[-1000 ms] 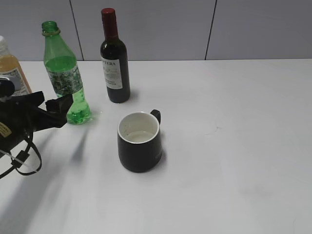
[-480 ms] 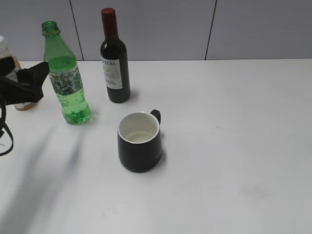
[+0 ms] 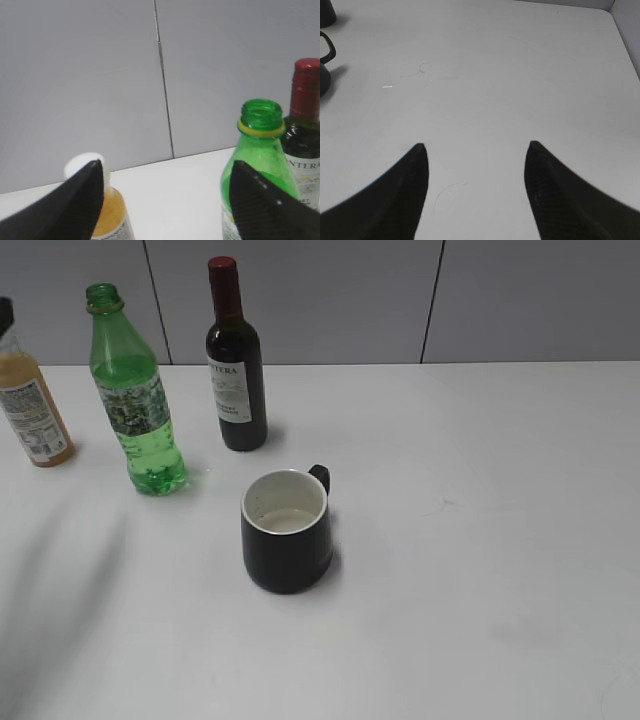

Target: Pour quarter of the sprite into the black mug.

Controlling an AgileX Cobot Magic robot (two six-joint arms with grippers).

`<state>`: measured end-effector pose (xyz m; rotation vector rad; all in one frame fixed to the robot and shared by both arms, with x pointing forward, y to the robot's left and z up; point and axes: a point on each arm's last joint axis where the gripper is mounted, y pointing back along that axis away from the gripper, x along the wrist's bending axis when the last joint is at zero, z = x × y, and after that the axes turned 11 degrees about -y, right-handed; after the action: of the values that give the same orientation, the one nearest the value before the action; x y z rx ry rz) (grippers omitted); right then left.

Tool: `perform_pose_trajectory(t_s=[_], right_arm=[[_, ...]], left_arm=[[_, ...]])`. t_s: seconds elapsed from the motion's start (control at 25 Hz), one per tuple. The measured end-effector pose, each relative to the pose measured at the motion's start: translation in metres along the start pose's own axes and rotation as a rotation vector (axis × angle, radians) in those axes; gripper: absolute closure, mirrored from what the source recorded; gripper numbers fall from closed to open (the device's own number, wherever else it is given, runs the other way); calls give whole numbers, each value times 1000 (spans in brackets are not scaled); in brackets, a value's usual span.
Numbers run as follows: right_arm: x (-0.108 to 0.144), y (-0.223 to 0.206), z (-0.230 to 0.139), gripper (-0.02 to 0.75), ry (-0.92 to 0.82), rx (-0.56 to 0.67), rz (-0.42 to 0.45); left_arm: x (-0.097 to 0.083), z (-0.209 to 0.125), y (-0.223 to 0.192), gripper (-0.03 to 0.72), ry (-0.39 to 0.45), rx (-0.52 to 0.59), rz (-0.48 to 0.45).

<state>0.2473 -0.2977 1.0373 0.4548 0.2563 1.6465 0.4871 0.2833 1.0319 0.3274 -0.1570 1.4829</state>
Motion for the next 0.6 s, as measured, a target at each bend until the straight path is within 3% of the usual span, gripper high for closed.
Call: perform_pose_trajectory(t_s=[0.2,0.6], right_arm=[[0,0,0,274,0,0,0],[0,0,0,274,0,0,0]], left_arm=[[19,30,3,97,-36,107,-18],[30,71,35,99,-8,434,-141]])
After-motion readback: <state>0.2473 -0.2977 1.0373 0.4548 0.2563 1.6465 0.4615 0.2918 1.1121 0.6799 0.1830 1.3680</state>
